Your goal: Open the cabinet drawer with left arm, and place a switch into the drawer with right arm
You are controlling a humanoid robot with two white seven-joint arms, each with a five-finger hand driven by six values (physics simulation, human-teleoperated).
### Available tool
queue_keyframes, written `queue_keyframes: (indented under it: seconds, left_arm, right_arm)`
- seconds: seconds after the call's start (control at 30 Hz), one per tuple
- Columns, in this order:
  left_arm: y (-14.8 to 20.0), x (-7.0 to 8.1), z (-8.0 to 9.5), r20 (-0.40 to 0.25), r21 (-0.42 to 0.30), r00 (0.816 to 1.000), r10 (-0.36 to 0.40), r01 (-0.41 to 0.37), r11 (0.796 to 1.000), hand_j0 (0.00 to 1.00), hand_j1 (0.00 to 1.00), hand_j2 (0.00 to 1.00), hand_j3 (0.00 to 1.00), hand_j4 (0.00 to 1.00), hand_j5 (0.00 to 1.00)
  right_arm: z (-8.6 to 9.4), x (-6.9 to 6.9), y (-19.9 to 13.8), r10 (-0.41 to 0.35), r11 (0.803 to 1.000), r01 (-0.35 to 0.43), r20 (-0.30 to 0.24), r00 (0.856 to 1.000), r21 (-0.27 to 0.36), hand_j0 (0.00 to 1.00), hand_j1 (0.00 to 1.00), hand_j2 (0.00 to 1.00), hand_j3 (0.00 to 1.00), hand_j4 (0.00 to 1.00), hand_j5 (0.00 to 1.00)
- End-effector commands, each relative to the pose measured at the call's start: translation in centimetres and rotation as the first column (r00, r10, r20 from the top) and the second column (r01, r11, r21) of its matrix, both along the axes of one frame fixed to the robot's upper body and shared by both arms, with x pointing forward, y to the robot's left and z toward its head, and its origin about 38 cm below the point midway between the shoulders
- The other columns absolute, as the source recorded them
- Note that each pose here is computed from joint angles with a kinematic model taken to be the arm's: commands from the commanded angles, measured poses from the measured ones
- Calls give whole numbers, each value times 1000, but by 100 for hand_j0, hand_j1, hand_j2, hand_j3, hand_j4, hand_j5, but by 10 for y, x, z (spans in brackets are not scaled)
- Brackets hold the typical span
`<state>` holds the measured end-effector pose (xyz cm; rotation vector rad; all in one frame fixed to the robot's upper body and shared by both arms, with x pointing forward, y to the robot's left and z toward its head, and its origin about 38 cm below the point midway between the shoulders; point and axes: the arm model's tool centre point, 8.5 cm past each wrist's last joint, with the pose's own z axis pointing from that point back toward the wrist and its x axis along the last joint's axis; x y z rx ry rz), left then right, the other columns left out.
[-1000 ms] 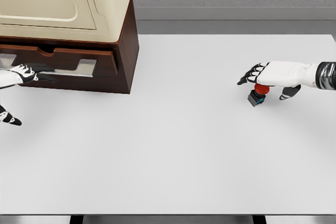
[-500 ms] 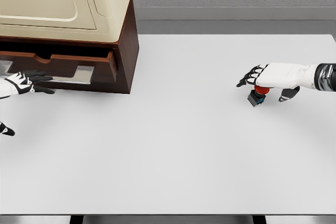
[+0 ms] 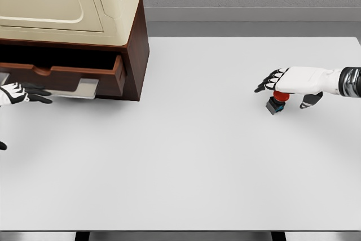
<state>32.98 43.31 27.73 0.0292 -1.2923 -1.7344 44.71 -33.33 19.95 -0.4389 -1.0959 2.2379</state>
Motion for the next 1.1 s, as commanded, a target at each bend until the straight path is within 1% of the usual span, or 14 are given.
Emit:
queue_keyframes:
  seconds: [0.0,0.13,0.17,0.23,0.63,0.83,0.87,0.93,1.07]
  left_arm:
    - [6,-2,1,-7,35,1000,12,-11,999,100,100,100,100,100,100]
    - [10,-4,3,-12,51,1000,20,-19,998,100,100,100,100,100,100]
    - [11,-5,0,-28,49,999,23,-22,999,100,100,100,100,100,100]
    - [14,-7,0,-38,58,999,29,-26,998,100,100,100,100,100,100]
    - [21,-12,0,-61,83,997,43,-38,996,100,100,100,100,100,100]
    - [28,-18,1,-85,111,995,60,-51,993,100,100,100,100,100,100]
    - [30,-20,0,-97,112,993,67,-56,992,100,100,100,100,100,100]
    - [32,-20,2,-100,112,992,74,-62,992,100,100,100,100,100,100]
    - [36,-25,-1,-121,128,989,83,-67,989,100,100,100,100,100,100]
  right_arm:
    - [1,0,0,-3,1000,3,0,1000,5,100,100,100,100,100,100]
    - [1,0,0,-3,1000,3,1,1000,6,100,100,100,100,100,100]
    - [1,0,0,-3,1000,3,1,1000,5,100,100,100,100,100,100]
    - [1,0,0,-3,1000,3,1,1000,6,100,100,100,100,100,100]
    - [3,0,2,4,1000,-4,5,1000,6,100,100,100,100,100,100]
    - [3,0,2,4,1000,-4,5,1000,6,100,100,100,100,100,100]
    - [3,0,2,4,1000,-4,5,1000,6,100,100,100,100,100,100]
    - [2,0,1,3,1000,-3,3,1000,5,100,100,100,100,100,100]
    - [2,0,2,4,1000,-4,3,1000,6,100,100,100,100,100,100]
